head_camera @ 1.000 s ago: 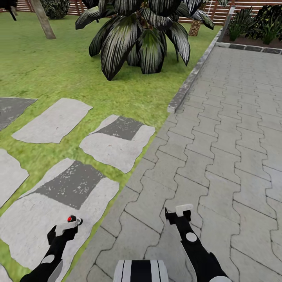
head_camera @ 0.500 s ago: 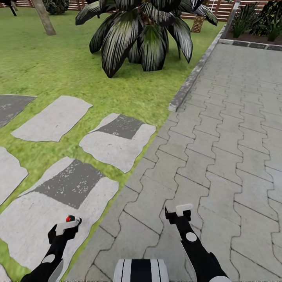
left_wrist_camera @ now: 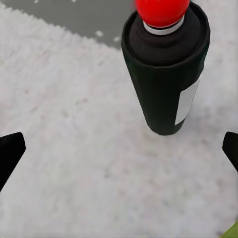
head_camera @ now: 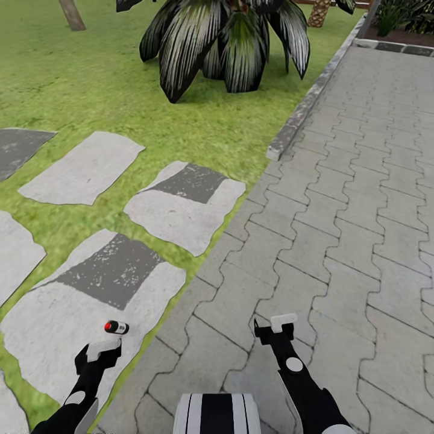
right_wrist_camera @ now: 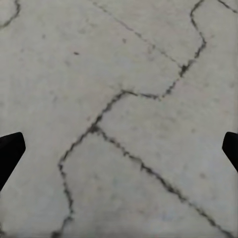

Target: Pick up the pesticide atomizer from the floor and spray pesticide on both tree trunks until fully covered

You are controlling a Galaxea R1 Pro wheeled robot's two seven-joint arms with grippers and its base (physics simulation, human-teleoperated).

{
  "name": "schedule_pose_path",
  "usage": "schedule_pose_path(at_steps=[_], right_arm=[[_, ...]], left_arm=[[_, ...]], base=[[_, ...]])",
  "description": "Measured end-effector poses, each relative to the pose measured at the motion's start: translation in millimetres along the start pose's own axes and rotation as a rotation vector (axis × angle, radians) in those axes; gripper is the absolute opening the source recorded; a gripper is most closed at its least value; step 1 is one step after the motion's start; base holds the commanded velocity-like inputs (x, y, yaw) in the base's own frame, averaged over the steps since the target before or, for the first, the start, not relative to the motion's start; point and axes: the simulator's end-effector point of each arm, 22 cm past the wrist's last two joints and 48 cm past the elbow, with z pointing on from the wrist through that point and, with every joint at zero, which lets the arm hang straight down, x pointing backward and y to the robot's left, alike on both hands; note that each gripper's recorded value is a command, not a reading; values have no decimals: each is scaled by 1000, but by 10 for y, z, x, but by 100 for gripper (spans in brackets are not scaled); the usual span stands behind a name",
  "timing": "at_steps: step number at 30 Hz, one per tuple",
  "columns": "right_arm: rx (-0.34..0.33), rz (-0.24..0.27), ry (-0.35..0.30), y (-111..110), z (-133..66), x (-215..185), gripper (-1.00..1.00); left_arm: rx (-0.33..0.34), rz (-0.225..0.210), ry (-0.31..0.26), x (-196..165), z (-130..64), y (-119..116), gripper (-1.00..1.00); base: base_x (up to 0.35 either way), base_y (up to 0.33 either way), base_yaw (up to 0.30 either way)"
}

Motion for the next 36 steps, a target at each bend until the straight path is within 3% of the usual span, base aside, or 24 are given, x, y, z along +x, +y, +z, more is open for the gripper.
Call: schedule_pose_path(at_steps=[36], right_arm=[[-1, 0, 4, 9, 0, 19, 100]], left_arm=[[7, 9, 0, 4, -1, -20, 100]], base=[[56, -14, -27]])
